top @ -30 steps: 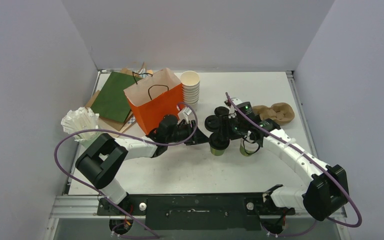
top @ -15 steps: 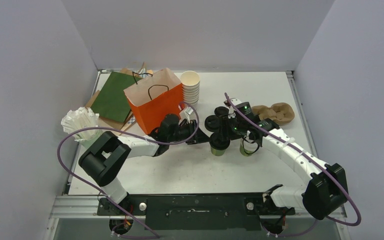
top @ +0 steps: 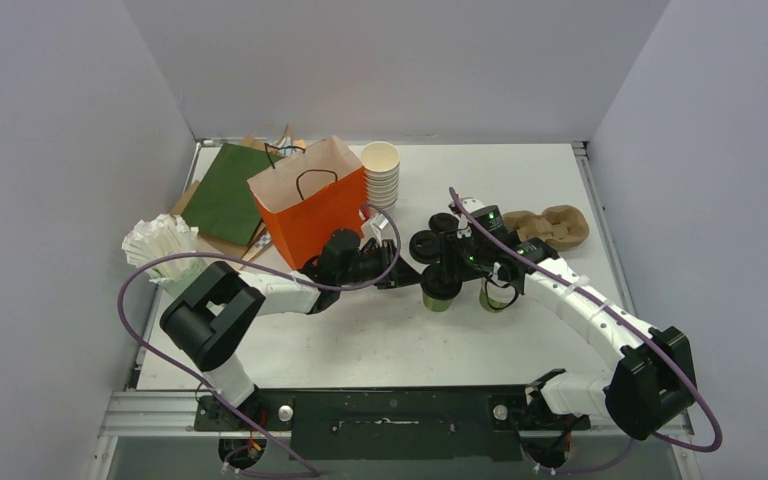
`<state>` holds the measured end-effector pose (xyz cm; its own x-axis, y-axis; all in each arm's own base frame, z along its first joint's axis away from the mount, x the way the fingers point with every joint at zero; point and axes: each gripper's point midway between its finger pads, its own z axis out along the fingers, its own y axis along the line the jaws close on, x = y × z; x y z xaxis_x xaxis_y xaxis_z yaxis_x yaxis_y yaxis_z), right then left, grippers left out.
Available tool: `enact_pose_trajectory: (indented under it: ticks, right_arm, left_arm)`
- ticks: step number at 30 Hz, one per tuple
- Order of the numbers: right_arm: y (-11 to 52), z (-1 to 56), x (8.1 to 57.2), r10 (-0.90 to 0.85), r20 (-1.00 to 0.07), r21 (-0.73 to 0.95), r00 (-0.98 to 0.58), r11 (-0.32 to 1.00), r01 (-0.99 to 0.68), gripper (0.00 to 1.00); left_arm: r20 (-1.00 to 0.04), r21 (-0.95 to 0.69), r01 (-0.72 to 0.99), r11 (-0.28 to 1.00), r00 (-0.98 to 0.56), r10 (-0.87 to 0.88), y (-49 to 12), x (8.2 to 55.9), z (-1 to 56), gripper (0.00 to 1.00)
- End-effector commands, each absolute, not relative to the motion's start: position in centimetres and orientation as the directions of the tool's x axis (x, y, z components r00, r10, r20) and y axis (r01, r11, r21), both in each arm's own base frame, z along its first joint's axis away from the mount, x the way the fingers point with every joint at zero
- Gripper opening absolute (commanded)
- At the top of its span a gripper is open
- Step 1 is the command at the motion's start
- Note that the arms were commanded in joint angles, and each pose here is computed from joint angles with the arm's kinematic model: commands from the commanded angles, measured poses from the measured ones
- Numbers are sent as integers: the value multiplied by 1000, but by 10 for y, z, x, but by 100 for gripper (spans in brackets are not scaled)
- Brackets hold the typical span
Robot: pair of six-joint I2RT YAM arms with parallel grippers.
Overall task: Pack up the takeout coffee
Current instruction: Close the cup lid on the coffee cup.
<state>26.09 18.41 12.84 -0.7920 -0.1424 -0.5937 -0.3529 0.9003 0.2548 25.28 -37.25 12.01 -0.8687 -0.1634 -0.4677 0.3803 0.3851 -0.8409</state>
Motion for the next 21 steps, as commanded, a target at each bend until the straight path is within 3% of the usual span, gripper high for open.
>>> enact_pose_trajectory:
  ticks: [1, 21]
  right_arm:
    - [181, 120, 255, -156, -576, 244, -803, 904, -351, 46]
    - [180, 115, 253, -163, -560, 238, -813, 908, -345, 47]
  left_arm:
    - [-464, -812, 362, 458, -876, -130, -369, 246, 87, 18]
    - [-416, -802, 300, 517, -901, -122, -351, 229, 40, 18]
